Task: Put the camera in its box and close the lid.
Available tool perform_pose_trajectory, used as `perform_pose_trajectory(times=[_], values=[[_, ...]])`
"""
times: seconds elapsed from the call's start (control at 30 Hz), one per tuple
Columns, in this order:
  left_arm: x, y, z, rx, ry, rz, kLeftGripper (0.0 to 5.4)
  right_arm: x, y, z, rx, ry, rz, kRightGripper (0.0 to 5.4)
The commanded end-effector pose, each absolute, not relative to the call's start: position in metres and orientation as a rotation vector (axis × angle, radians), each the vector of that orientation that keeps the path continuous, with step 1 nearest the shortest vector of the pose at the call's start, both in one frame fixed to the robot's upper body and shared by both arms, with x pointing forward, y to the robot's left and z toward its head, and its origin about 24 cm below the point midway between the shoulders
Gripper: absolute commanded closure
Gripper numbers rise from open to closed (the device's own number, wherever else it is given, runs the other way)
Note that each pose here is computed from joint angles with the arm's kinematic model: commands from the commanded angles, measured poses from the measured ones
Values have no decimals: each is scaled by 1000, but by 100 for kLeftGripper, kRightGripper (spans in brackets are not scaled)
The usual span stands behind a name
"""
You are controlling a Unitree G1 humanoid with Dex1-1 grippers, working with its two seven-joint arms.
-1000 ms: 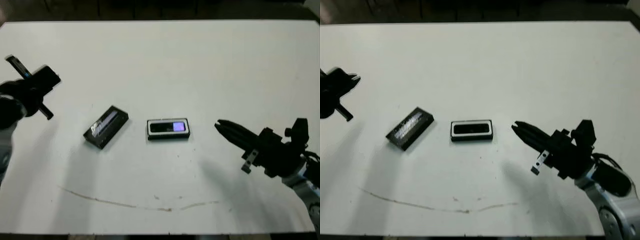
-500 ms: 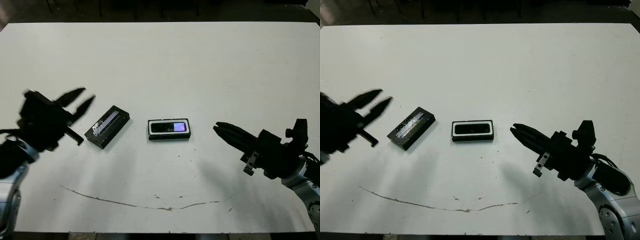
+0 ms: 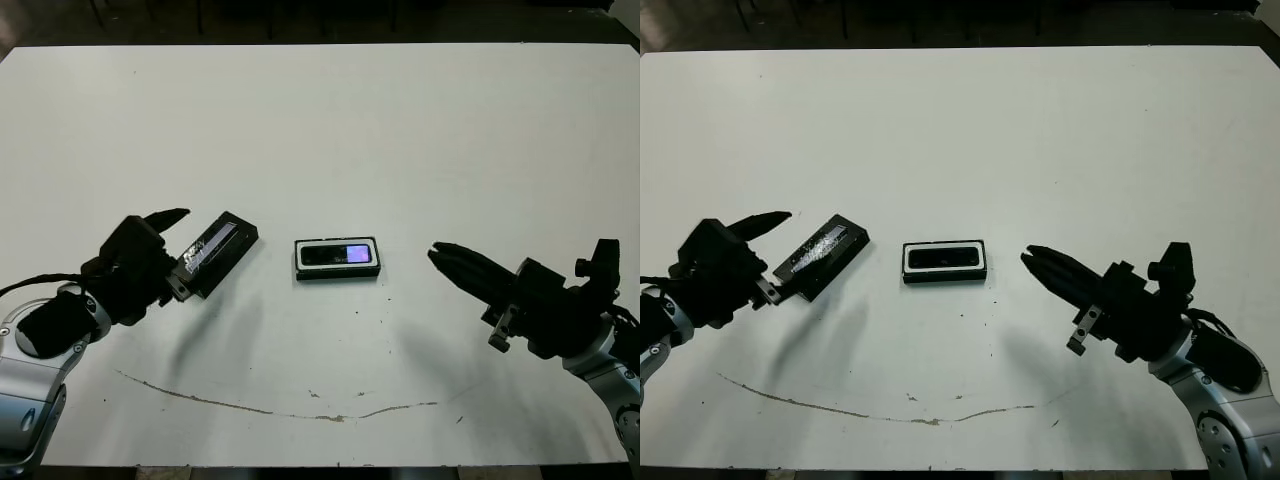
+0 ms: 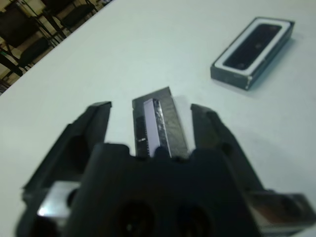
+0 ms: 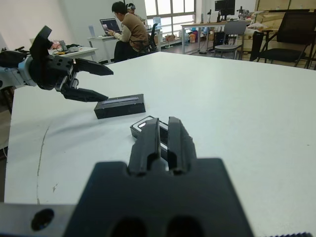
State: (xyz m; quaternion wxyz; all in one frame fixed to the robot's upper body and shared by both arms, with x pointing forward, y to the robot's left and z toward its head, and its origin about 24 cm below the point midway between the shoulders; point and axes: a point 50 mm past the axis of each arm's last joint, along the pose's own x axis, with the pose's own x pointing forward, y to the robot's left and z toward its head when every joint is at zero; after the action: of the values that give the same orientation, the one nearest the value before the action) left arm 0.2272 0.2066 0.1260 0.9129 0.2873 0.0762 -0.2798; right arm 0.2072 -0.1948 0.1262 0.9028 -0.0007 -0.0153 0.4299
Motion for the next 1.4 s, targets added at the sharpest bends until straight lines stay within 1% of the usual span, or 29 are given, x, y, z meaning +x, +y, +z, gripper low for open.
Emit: perform_pose_trajectory(times=[0.03, 0.13, 0.3, 0.37, 0.43, 0.6, 0.7, 0.8, 0.9, 0.97, 1.1, 1.17, 1.4], values=[[226, 211, 117, 587, 214, -580, 45, 206, -197, 118, 15, 9, 886, 540], [227, 211, 114, 560, 230, -587, 1, 207, -197, 117, 0, -3, 891, 540], [229, 212, 111, 525, 256, -596, 1, 207, -198, 117, 14, 13, 899, 540], [230, 212, 108, 448, 287, -603, 1, 207, -198, 116, -1, 8, 890, 540], [231, 213, 105, 345, 320, -616, 1, 207, -198, 116, 19, 14, 890, 540], [233, 215, 98, 228, 371, -625, 1, 207, -199, 116, -12, 20, 879, 540], [233, 216, 96, 221, 374, -613, 1, 208, -199, 115, 16, 19, 893, 540], [233, 216, 93, 215, 373, -582, 1, 208, -200, 114, 9, 18, 889, 540], [232, 214, 94, 254, 339, -556, 1, 209, -200, 113, 23, 16, 904, 540], [231, 212, 94, 275, 315, -546, 1, 209, -201, 113, 5, 9, 911, 540], [228, 209, 95, 354, 268, -528, 1, 209, -200, 114, -25, -49, 935, 540], [228, 208, 94, 379, 257, -534, 1, 209, -200, 113, 3, -56, 956, 540], [228, 206, 90, 350, 302, -563, 1, 208, -200, 116, 8, -76, 973, 540]])
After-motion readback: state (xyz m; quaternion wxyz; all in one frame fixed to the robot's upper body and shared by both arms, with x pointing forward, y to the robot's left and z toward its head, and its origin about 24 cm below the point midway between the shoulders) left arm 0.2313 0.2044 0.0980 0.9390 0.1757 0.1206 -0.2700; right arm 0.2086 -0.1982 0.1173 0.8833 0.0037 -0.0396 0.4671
